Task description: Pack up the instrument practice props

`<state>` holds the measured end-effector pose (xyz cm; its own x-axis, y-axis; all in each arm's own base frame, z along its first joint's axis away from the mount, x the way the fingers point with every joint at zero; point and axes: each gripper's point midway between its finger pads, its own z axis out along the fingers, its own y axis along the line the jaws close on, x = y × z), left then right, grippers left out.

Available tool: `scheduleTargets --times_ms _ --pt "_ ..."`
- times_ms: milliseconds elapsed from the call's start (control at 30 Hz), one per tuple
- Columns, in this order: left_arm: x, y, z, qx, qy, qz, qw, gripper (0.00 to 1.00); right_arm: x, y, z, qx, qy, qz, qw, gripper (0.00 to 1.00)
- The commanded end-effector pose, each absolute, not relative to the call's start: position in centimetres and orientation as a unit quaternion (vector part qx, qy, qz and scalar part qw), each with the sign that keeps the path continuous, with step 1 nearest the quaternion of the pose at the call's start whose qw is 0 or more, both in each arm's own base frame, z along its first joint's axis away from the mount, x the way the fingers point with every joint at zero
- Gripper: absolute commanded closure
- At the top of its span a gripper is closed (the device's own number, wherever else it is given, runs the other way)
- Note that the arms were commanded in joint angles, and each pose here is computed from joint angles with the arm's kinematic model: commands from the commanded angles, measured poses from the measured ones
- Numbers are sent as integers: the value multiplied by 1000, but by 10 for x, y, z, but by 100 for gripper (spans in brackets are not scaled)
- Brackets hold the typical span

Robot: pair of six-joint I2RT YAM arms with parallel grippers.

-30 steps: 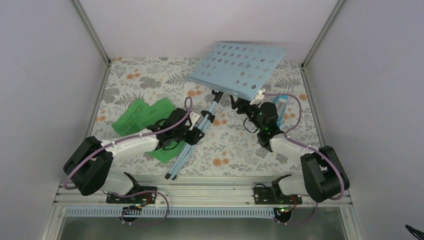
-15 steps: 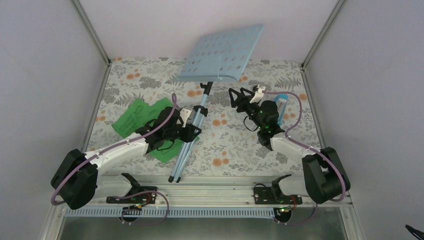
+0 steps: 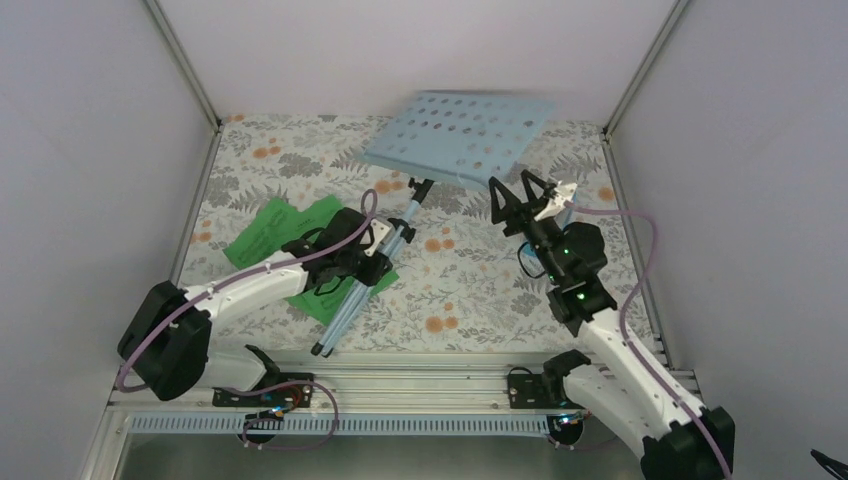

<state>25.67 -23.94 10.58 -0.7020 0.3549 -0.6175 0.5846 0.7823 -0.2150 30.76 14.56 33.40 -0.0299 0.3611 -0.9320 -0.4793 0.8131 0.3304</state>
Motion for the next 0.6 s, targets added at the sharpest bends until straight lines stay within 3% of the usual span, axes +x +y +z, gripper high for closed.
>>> scheduleTargets --times_ms 0,233,567 --pt "316 -281 217 312 791 -219 479 98 296 121 343 -31 651 242 719 20" --pt "321 -288 216 301 788 -242 480 98 280 100 350 -10 641 209 738 17" --pt "349 -301 191 333 794 -195 469 98 261 83 367 0 629 187 754 14"
